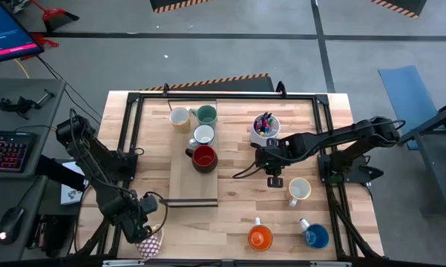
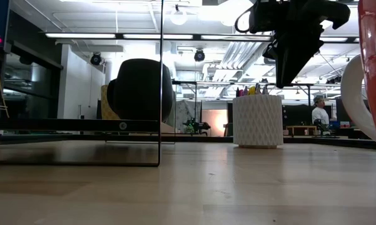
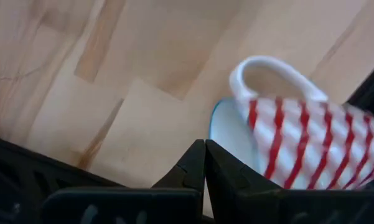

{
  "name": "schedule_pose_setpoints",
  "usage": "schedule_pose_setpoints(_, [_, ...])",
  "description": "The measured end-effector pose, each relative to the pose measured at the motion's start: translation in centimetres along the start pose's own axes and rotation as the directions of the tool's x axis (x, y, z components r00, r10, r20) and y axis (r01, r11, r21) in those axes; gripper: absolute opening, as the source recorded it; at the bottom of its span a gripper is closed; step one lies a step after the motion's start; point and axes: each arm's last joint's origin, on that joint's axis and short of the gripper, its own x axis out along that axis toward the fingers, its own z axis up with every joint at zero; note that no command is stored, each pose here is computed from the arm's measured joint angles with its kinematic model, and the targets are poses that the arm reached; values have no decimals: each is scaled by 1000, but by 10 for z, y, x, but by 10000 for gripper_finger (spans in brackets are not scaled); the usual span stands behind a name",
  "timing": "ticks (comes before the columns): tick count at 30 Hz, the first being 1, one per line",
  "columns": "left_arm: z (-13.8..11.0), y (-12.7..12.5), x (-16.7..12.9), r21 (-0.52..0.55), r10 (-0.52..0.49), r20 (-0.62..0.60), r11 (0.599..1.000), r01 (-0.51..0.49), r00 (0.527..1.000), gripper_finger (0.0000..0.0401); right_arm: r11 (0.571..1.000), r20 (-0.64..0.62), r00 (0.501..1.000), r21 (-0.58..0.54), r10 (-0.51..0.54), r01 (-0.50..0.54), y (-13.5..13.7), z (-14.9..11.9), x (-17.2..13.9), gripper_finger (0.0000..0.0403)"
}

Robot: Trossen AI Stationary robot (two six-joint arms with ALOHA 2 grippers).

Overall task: Place coffee mugs
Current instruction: Put the red mug on the shelf

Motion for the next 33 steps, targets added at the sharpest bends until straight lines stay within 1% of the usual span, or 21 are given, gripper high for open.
schedule_pose_setpoints(5, [-1, 8, -4, -12, 53, -6, 999, -53, 999, 0, 1000, 0, 1000, 0, 0, 0, 0, 0, 0, 71])
schedule_pose_setpoints(10, [-2, 21, -6, -29, 183, -14, 983, -183, 983, 0, 1000, 1, 1000, 0, 0, 0, 0, 0, 0, 71])
schedule_pose_setpoints(13, [-2, 25, -7, -20, 223, -18, 975, -223, 975, 0, 1000, 1, 1000, 0, 0, 0, 0, 0, 0, 71])
schedule_pose_setpoints(15, [-3, 25, -7, 7, 220, -43, 976, -220, 975, 0, 1000, 0, 1000, 0, 0, 0, 0, 0, 0, 71])
schedule_pose_setpoints(17, [-4, 25, -7, 59, 214, -91, 976, -209, 973, 0, 1000, 1, 1000, 3, -1, 1, 0, 0, 0, 71])
schedule_pose_setpoints(19, [-4, 25, -7, 81, 215, -95, 975, -207, 972, 0, 1000, 1, 1000, 8, -1, 1, 0, 0, 0, 71])
schedule_pose_setpoints(22, [-3, 26, -8, 60, 231, -70, 972, -227, 970, 0, 1000, 9, 1000, 10, 0, 0, 0, 1, 0, 71])
schedule_pose_setpoints(25, [-4, 26, -8, 50, 232, -107, 972, -228, 967, 2, 999, 15, 1000, 34, 1, -2, 0, 1, 0, 71])
schedule_pose_setpoints(28, [-6, 26, -8, 64, 226, -166, 974, -219, 960, 14, 998, 15, 1000, 58, 1, -2, 0, 1, 0, 71])
schedule_pose_setpoints(33, [-12, 26, -8, 87, 228, -174, 973, -216, 958, 48, 995, 15, 1000, 101, 1, -3, 0, 1, 0, 71])
